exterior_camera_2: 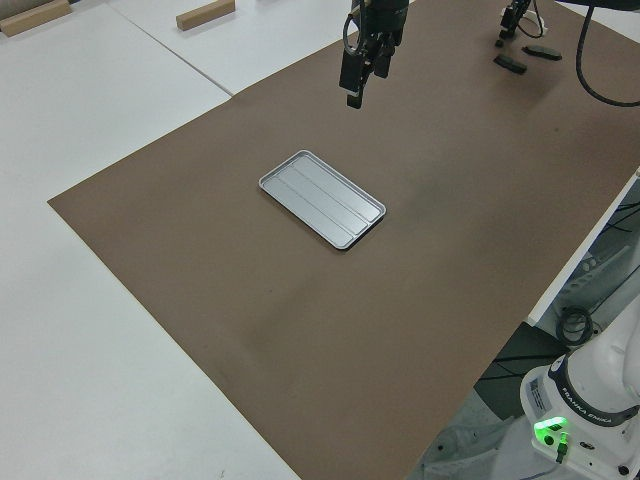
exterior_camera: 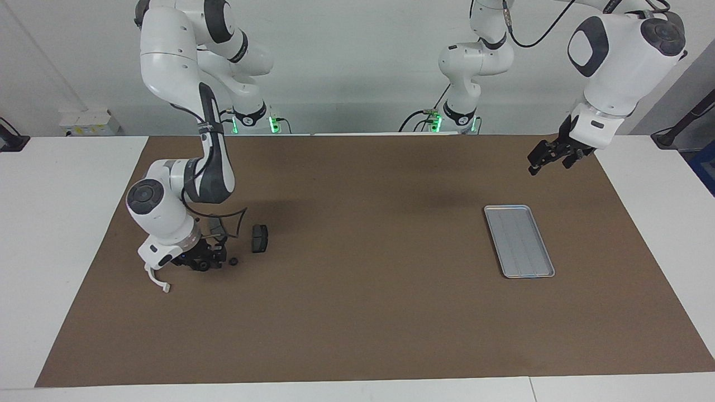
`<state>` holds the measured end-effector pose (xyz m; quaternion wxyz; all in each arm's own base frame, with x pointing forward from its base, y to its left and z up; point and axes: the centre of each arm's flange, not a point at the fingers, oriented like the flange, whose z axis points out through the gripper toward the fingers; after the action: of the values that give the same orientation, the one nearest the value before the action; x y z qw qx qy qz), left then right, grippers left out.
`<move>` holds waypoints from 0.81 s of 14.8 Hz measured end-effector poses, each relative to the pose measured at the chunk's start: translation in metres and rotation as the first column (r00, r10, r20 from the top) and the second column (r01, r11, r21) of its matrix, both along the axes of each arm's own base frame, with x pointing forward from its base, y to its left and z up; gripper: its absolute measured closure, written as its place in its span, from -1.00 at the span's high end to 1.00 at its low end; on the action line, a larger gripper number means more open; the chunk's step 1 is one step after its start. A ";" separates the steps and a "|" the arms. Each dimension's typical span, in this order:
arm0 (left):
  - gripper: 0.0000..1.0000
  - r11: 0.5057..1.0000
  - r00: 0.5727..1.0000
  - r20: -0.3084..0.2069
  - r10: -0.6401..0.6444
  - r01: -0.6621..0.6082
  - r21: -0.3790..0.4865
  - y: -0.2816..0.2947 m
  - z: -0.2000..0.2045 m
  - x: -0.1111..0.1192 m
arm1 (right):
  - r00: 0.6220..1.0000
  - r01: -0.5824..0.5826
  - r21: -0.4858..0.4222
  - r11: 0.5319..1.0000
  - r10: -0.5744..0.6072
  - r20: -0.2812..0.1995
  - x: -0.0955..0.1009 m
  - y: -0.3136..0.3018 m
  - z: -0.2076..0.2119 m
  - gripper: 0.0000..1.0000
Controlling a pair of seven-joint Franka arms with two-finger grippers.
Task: Pick bearing gear from pile to tray
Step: 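Grasp one bearing gear with the right gripper and lift it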
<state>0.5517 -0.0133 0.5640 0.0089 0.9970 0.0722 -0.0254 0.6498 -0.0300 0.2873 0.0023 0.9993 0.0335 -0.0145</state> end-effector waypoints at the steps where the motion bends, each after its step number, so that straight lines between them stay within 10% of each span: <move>1: 1.00 1.000 1.000 0.000 0.000 0.000 0.000 0.000 0.000 0.000 | 1.000 -0.002 0.000 1.000 0.002 0.002 0.000 0.000 0.000 0.43; 7: 1.00 1.000 1.000 0.000 0.000 0.000 0.000 0.000 0.000 0.000 | 1.000 -0.026 -0.001 1.000 0.026 0.013 -0.003 -0.008 -0.006 0.40; 12: 1.00 1.000 1.000 0.000 0.000 0.000 0.000 0.000 0.000 0.000 | 0.999 -0.024 -0.004 1.000 0.024 0.022 -0.002 -0.011 0.000 -0.30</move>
<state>0.5517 -0.0133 0.5640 0.0089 0.9970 0.0722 -0.0254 0.6480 -0.0409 0.2869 0.0048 0.9990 0.0454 -0.0034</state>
